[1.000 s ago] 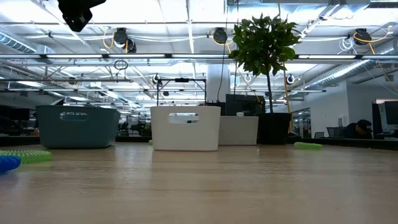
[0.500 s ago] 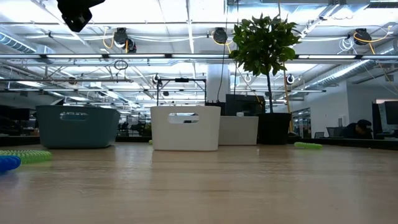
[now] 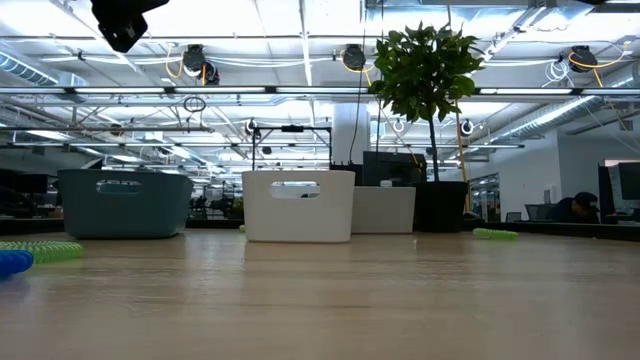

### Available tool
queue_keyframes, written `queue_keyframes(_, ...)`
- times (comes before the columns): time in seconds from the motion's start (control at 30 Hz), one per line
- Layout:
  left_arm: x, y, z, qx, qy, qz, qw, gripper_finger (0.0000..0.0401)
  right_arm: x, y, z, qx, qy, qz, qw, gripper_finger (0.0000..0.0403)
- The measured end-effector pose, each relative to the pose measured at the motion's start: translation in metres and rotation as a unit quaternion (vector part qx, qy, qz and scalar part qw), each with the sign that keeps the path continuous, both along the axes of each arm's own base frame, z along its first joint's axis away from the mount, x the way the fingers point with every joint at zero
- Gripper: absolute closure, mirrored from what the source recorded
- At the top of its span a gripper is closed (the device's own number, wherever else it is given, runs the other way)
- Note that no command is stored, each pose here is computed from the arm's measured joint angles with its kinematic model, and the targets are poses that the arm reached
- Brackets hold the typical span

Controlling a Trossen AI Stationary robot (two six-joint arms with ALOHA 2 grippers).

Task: Sort spring keychains
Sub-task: Put the blue spring keychain into the white bin

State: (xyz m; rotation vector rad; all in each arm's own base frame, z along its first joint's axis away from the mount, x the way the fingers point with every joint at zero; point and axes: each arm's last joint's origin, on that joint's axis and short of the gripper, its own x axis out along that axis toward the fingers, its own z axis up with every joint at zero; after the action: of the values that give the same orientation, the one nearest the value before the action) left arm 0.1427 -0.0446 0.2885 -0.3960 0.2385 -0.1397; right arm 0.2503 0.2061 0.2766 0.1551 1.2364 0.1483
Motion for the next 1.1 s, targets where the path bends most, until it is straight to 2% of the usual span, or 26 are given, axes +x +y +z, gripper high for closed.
queue_keyframes(0.43, 0.000, 0.000, 0.000, -0.004, 0.000, 0.001, 1.000, 0.0148, 0.049, -0.008, 0.026, -0.041, -0.027, 0.077, 0.996, 0.0402)
queue_keyframes(0.73, 0.000, 0.000, 0.000, -0.004, 0.000, 0.001, 1.000, 0.0148, 0.090, -0.022, 0.031, -0.074, -0.050, 0.129, 0.988, 0.0402)
queue_keyframes(0.93, 0.000, 0.000, 0.000, -0.003, 0.000, 0.001, 1.000, 0.0148, 0.118, -0.048, 0.023, -0.100, -0.066, 0.105, 0.987, 0.0402)
queue_keyframes(1.1, 0.000, 0.000, 0.000, -0.002, 0.000, 0.001, 1.000, 0.0148, 0.138, -0.077, 0.022, -0.108, -0.090, 0.058, 0.988, 0.0402)
